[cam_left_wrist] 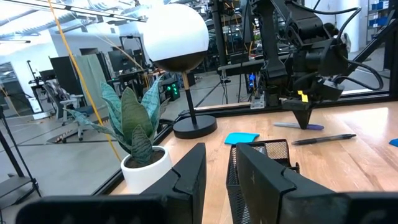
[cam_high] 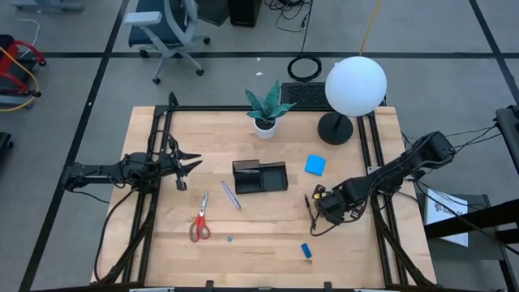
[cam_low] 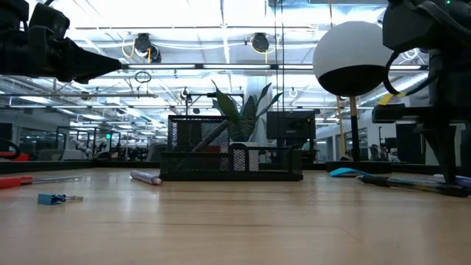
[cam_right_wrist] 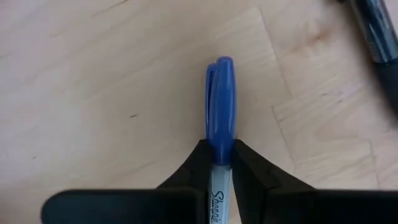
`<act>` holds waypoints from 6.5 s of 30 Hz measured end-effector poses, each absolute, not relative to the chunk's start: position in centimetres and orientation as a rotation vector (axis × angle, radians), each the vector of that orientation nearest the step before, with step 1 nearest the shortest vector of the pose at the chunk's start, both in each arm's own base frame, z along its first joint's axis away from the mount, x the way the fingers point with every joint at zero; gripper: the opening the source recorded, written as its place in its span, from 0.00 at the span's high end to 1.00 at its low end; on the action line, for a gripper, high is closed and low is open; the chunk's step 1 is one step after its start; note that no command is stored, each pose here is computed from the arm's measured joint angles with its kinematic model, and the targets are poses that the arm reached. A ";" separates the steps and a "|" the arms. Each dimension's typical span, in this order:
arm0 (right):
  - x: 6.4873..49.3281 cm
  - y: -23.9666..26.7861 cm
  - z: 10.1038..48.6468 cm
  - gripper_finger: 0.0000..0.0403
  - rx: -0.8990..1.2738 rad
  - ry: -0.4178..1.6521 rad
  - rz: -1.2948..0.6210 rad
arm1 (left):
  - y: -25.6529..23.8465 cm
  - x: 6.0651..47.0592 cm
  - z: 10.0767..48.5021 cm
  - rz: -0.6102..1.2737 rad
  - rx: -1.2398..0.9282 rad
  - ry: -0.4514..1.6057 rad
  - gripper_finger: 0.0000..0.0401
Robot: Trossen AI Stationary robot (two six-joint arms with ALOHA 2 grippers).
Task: Pick and place office supplies into organizer
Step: Put the purple pen into the top left section of the desk organizer, then put the black pen into the top left section of the desk organizer
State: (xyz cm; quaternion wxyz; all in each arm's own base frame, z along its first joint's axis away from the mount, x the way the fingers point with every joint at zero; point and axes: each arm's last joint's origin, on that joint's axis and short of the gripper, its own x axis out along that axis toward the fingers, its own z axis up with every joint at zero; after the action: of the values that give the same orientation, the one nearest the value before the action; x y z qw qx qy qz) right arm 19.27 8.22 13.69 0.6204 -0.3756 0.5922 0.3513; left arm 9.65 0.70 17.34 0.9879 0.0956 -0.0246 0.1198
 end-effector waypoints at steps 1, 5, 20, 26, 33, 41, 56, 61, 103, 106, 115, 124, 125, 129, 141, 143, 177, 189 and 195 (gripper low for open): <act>19.4 8.3 13.8 0.93 -0.857 1.361 0.801 | 0.7 9.7 17.3 0.241 0.192 -0.049 0.76; 20.3 8.7 14.9 0.93 -0.837 1.334 0.779 | 0.7 9.7 17.3 0.241 0.192 -0.049 0.76; 22.7 9.3 18.3 0.93 -0.829 1.268 0.552 | 0.7 9.7 17.3 0.241 0.192 -0.050 0.76; 23.4 9.5 18.6 0.93 -0.765 1.203 0.449 | 0.7 9.7 17.3 0.241 0.192 -0.050 0.76; 25.0 9.9 19.3 0.93 -0.727 1.040 0.319 | 0.7 9.7 17.3 0.241 0.192 -0.049 0.76; 27.0 10.4 20.8 0.93 -0.632 0.786 0.157 | 0.7 9.7 17.3 0.241 0.192 -0.049 0.76; 30.1 8.4 23.7 0.93 -0.438 0.367 0.004 | 0.7 9.7 17.3 0.241 0.192 -0.049 0.76; 30.0 6.8 23.3 0.93 -0.345 0.141 0.019 | 0.7 9.7 17.3 0.241 0.192 -0.049 0.76; 30.5 -2.5 20.6 0.93 -0.127 -0.172 -0.055 | 0.7 9.7 17.3 0.241 0.192 -0.049 0.76; 31.6 -2.6 19.8 0.93 -0.125 -0.152 -0.038 | 0.7 9.7 17.3 0.240 0.192 -0.049 0.76; 34.0 -2.8 17.5 0.93 -0.105 -0.085 -0.034 | 0.7 9.7 17.3 0.240 0.192 -0.050 0.76; 34.3 -3.2 16.5 0.93 -0.111 -0.021 -0.042 | 0.7 9.6 17.3 0.240 0.192 -0.050 0.76; 34.3 -3.3 16.4 0.93 -0.111 -0.016 -0.045 | 0.7 9.7 17.3 0.240 0.192 -0.050 0.76; 34.2 -3.8 16.3 0.93 -0.112 0.000 -0.060 | 0.7 9.7 17.3 0.240 0.192 -0.050 0.76; 34.1 -4.8 16.0 0.85 -0.090 0.029 -0.089 | 0.7 9.7 17.3 0.240 0.192 -0.049 0.76; 34.1 -4.8 16.0 0.84 -0.091 0.029 -0.088 | 0.7 9.7 17.3 0.240 0.192 -0.050 0.76; 33.2 -2.2 19.7 0.83 -0.268 -0.004 -0.015 | 0.7 9.6 17.3 0.240 0.192 -0.050 0.76; 30.7 -0.8 22.3 0.83 -0.333 0.162 0.049 | 0.7 9.7 17.3 0.240 0.192 -0.049 0.76; 29.3 -0.7 21.9 0.83 -0.343 0.345 0.089 | 0.7 9.7 17.3 0.240 0.192 -0.049 0.76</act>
State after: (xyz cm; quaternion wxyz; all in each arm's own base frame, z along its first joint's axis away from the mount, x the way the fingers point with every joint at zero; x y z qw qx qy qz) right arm 29.28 -0.68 21.86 0.9697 -0.1696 0.1705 0.0441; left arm 9.65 0.70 17.33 0.9879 0.0956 -0.0246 0.1197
